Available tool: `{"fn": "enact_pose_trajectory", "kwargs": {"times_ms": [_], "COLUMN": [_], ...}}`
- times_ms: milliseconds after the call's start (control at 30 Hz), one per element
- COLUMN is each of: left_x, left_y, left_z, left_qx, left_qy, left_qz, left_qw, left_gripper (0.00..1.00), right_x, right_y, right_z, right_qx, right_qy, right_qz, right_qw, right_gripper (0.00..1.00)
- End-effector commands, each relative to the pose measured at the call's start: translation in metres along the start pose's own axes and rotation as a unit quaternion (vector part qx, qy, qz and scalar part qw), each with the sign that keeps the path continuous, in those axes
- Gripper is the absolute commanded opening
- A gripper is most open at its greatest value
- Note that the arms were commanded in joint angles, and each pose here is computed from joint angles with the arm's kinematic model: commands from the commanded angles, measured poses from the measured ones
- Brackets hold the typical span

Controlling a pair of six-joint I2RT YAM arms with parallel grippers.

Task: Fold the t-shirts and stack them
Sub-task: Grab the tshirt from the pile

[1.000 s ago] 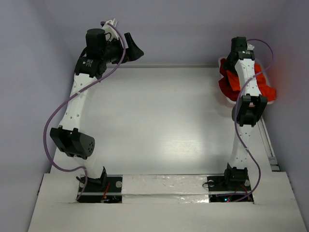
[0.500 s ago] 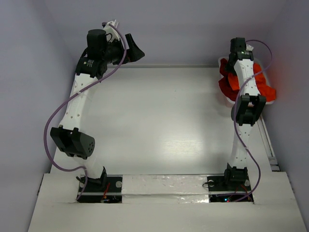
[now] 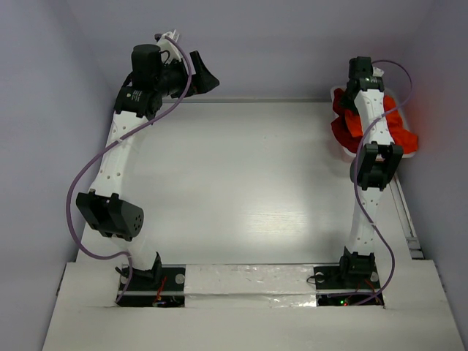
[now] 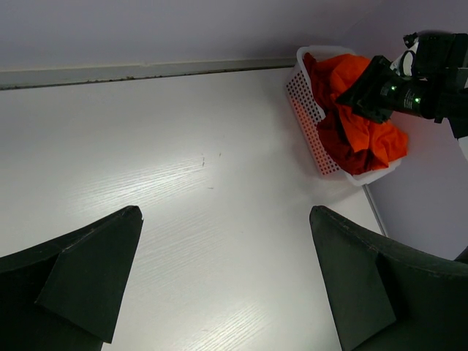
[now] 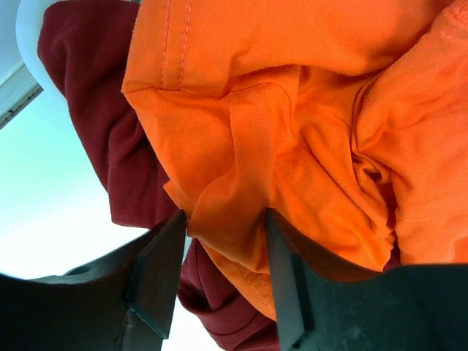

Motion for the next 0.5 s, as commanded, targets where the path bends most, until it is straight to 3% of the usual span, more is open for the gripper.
{"fn": "enact_pose_trajectory", "kwargs": {"times_ms": [0,133,367,467], "left_x": [-0.012,-0.013,-0.011,-0.013], "left_y": [0.006,0.006,0.003,0.001], "left_z": [0.004,0.005,0.003,0.001], "left_qx": [-0.012,-0.012,-0.006,-0.002], "left_qy": [-0.014,-0.014,-0.012,-0.013], "left_qz": [-0.026,-0.028,-0.028,-0.031], "left_qw": [0.999,0.999,1.0,0.999], "left_gripper": [0.99,0.99,0.99,0.99], "right_x": [-0.01,-0.011,-0.011,-0.012], "right_y": [0.022,0.024,0.031,0.036], "right_z": [0.028,0.03,0.035,0.038], "right_qx": [-0.054,-0.057,-0.065,-0.071], "right_qy": [-0.026,-0.03,-0.036,-0.039], "right_qz": [-0.002,-0.005,0.007,0.008], "right_qw": [0.998,0.998,0.997,0.997], "right_gripper": [0.48,0.37,0.32,0.12]}}
Point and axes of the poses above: each gripper's point midway between its finger pads, its own y axis back along the fingers, its own x axis along the line the jaws close on, z = x × y, the point moved 8 cm from there along y, back along the fingers, and after that the axes turned 14 degrees about y, right-handed, at the moved point
